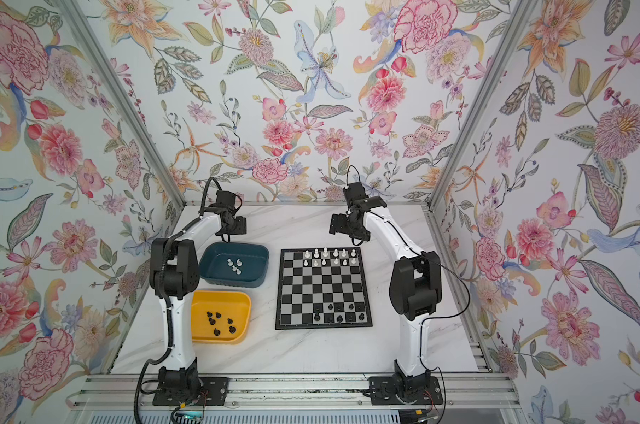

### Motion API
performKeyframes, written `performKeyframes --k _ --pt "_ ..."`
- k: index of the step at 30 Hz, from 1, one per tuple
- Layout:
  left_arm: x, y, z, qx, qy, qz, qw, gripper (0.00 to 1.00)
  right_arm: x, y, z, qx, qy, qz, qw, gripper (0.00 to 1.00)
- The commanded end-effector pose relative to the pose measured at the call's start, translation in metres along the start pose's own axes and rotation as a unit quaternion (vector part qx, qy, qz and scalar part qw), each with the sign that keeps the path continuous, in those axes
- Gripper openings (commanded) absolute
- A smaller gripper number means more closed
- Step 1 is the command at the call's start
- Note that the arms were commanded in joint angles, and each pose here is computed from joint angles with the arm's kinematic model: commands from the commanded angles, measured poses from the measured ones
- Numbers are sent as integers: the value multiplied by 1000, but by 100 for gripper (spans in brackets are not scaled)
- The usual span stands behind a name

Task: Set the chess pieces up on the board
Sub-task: 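Lower the left gripper over the white pieces in the teal tub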

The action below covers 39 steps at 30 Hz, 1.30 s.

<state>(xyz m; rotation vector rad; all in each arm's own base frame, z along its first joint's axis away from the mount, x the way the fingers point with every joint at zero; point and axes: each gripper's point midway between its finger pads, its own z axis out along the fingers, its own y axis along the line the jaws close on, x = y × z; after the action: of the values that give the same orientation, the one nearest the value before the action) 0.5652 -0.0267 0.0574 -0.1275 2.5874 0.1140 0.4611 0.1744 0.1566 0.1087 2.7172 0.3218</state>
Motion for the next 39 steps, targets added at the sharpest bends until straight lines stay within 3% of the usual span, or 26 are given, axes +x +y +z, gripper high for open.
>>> performKeyframes --k 1,33,39 --pt "13 0 -7 3 21 6 1000 75 14 -5 8 3 28 1 1000 96" --pt "102 -18 -41 16 55 25 998 69 60 -24 -2 3 51 -4 999 97" --pt "104 -21 -55 15 43 30 999 70 66 -27 -7 5 48 -4 999 98"
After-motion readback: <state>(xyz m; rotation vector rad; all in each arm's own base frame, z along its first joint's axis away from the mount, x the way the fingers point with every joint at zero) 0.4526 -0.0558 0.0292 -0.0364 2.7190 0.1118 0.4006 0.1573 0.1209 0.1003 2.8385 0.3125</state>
